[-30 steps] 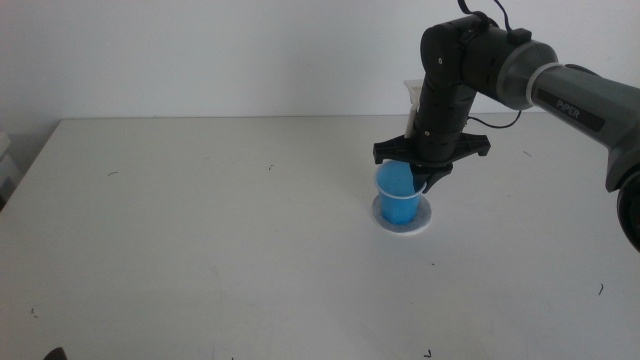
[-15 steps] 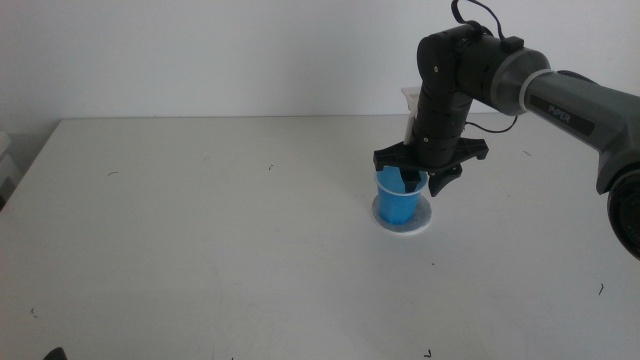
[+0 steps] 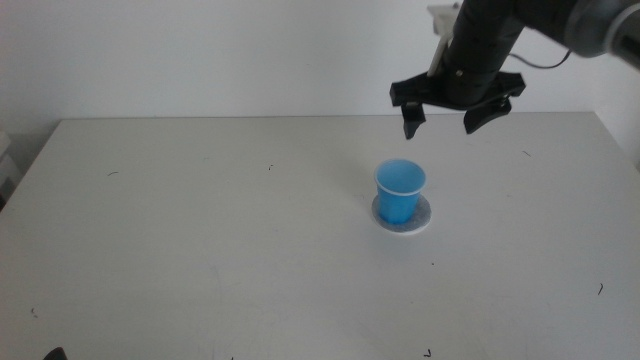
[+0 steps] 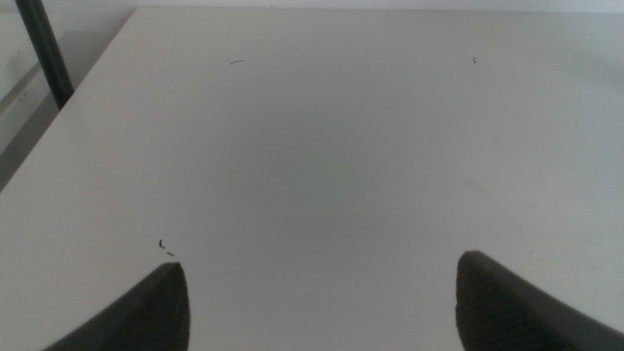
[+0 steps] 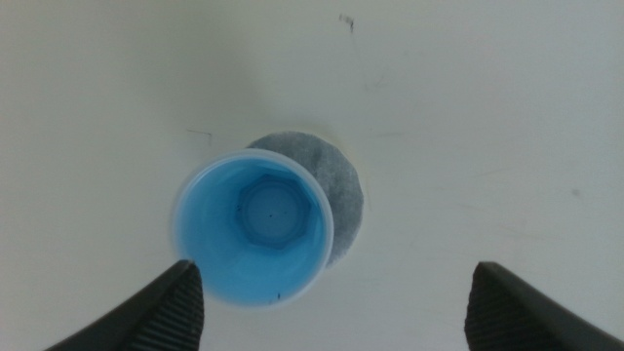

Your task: Place an empty cup on a cup mat.

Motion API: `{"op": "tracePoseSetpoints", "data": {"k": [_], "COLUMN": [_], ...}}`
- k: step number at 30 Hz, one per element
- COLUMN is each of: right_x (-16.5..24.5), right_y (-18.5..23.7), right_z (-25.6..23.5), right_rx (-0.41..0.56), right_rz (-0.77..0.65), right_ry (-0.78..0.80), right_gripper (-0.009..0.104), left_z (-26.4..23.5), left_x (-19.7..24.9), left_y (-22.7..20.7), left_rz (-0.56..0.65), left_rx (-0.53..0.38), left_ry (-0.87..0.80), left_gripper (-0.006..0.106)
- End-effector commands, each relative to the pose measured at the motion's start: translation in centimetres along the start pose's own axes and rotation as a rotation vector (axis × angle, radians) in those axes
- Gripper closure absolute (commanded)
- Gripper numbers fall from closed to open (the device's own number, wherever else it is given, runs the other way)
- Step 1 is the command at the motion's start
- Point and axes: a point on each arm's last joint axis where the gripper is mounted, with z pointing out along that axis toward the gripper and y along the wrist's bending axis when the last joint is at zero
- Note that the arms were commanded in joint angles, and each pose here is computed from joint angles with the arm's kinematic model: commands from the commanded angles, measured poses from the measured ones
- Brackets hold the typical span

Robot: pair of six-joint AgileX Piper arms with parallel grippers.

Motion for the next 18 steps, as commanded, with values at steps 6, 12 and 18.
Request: {"op": "tracePoseSetpoints", "data": {"k": [6,12,18], "right_x": [3.9,9.3,14.5], "right_y": [-2.6,-4.7,-7.1], "right_z": [-12.5,-17.9,-20.0], "right_rx": [-0.02,-0.037,-0.044], "right_rz": [0.011,0.006,0.008], "right_ry": [-0.194,-0.371,-0.538], "right_gripper": [0.009,0.009,0.009], "left_z": [-0.1,-0.1,-0.1], "left_x": [-0.8,-0.8,-0.8], "left_y": [-0.1,-0.1,-0.1], "left_rz": [-0.011,-0.011,-0.011], "left_rx": [0.01,0.01,0.01], "left_ry": [-0.075,-0.075,-0.075], "left_gripper": [-0.005,-0.005,-0.005]}}
